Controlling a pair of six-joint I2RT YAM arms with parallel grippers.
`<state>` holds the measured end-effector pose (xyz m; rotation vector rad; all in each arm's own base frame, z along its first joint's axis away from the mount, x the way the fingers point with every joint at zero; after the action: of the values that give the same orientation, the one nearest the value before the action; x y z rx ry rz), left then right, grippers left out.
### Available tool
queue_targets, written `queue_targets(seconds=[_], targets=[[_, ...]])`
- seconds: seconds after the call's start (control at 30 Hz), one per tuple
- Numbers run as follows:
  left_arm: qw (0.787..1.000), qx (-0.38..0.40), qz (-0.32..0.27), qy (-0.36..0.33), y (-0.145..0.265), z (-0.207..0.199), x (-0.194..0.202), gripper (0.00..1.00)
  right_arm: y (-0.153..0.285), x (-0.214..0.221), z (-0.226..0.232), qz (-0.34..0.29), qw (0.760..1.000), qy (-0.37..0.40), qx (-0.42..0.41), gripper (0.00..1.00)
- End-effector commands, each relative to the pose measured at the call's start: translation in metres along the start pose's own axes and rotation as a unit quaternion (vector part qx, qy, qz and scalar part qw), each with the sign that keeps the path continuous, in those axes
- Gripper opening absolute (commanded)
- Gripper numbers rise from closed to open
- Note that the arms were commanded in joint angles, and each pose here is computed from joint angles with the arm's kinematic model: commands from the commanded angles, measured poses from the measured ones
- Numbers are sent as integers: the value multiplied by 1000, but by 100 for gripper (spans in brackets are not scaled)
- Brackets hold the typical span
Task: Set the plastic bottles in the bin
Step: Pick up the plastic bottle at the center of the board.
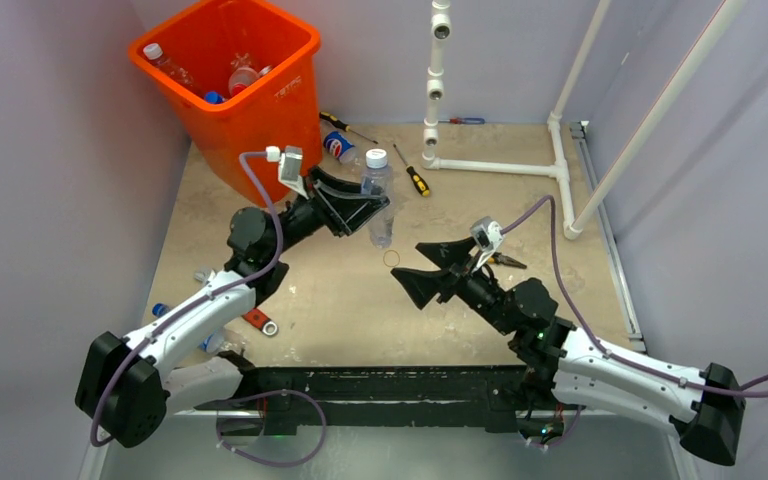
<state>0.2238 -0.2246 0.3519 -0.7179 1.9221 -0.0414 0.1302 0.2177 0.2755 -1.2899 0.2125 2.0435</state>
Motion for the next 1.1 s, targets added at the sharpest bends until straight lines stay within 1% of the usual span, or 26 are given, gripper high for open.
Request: queue_targets(seconds=[0.0,0.07,0.17,0.47,0.57,0.67,0.7,0.77,0.83,0.87,0.9,0.97,1.03,1.07], targets=[[982,156,-83,66,11,-44,-21,0,-17,-42,26,-92,994,12,-57,99],[976,180,-91,76,13,-49,-22,0,-23,-47,30,-103,992,20,-65,99],[975,189,-83,85,12,-49,-20,0,-32,-54,34,-114,991,28,-66,99],[977,189,-64,81,11,-50,-13,0,-70,-51,31,-85,995,53,-20,99],[978,186,-60,79,11,-51,-11,0,-77,-51,31,-79,995,60,-14,96],[979,180,-56,72,9,-51,-9,0,-81,-51,34,-77,994,68,-29,88],[980,177,-54,72,8,-51,-8,0,-81,-51,36,-77,994,70,-36,84],[981,173,-49,71,7,-51,-6,0,-81,-50,37,-75,993,74,-44,72],[982,170,-45,71,5,-51,-4,0,-81,-48,37,-73,993,78,-49,57],[983,163,-38,74,4,-49,-3,2,-80,-48,37,-72,993,80,-50,52],[984,161,-35,73,3,-49,-3,15,-78,-48,37,-72,993,82,-51,46],[986,146,-24,72,2,-46,-1,48,-75,-49,38,-71,992,88,-58,39],[990,123,-19,62,3,-45,-3,83,-70,-49,38,-66,991,96,-62,35],[993,104,-13,54,1,-42,-4,86,-66,-49,38,-63,991,102,-63,34]])
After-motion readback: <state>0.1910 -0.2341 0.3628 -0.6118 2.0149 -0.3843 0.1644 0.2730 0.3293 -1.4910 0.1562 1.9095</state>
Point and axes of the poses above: each gripper's point midway between its finger pads, its own y axis back along the fingers, its own z axis along the line the jaws close on, x = y × z, the point moved 7 cm from there along y, back along the fingers, and after that the axes turned 1 degree about -y, right-handed, at the moved point
